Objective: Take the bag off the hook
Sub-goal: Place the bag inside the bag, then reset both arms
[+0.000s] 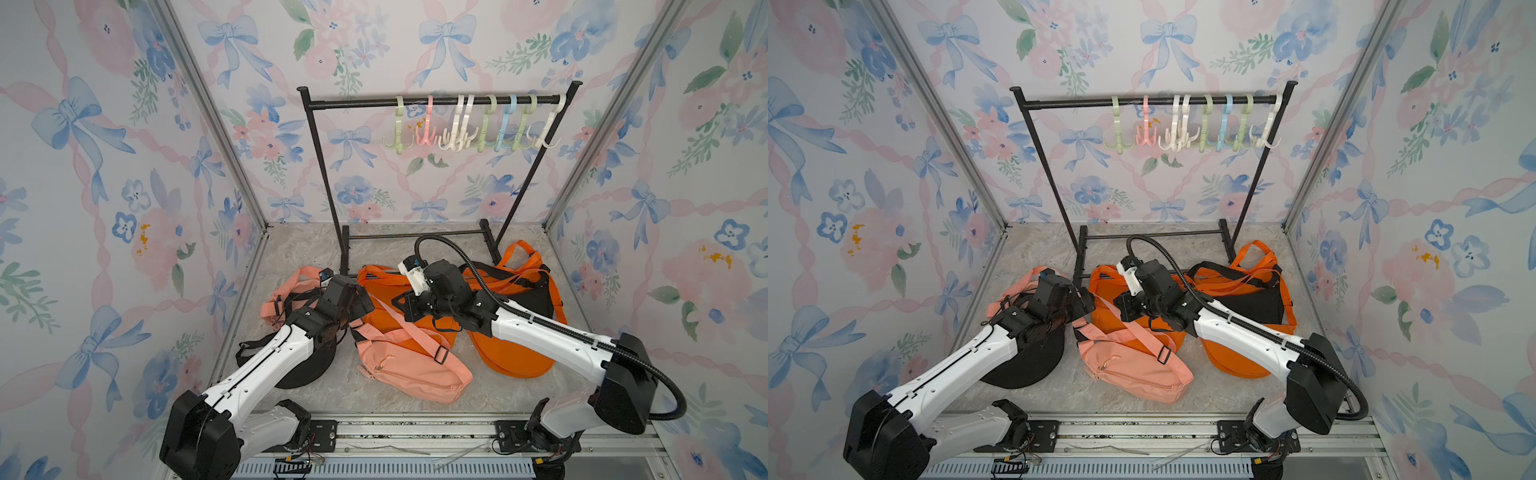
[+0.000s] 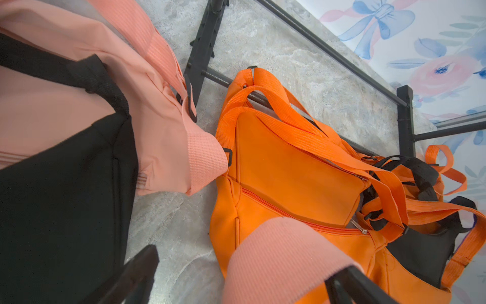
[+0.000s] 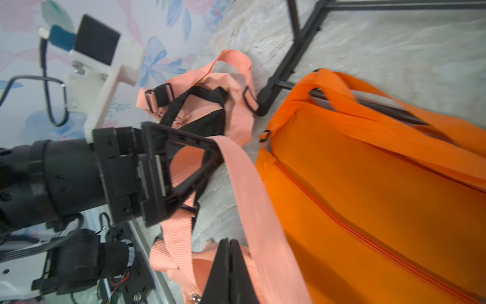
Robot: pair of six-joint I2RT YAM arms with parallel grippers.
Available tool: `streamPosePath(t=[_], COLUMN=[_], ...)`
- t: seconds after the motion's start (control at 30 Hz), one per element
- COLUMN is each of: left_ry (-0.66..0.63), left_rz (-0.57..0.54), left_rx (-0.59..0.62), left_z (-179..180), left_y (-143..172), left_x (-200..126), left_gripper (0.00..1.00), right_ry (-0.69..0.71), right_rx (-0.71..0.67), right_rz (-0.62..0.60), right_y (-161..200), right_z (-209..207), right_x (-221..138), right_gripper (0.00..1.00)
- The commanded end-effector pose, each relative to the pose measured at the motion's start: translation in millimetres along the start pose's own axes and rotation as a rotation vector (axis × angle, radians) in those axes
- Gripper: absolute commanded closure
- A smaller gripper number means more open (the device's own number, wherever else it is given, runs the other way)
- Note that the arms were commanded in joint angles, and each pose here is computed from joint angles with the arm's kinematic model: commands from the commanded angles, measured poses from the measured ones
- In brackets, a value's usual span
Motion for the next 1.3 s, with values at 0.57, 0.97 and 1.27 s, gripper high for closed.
streamPosePath(t=[0.57, 0.97, 1.27], left_ry=[0.208, 0.159, 0.067], left_rz=[0.090, -0.250, -0.766], left_rx=[-0.011, 0.122, 0.134], left_z=[-15, -20, 3], left_y=[-19, -70, -92], left_x=[-28, -65, -100], left_gripper=[0.02, 0.02, 0.02], right_ry=[0.010, 0.234, 0.767], right_rx=[0.101, -0.189, -0.245], right_rz=[0.142, -0.042, -0.329], right_y=[10, -33, -1], right_z=[-43, -33, -62], right_x=[119, -21, -200], right_gripper=[0.95, 0.73, 0.03])
Point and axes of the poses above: each gripper's point midway between its finger pads, its own x axis out along the fingers, its own z axis along the line the jaws close on, y = z × x, the point moved 10 cm from there along -x, back along the fingers, and after that the axes turned 12 degrees about -x, right-handed, at the moved point
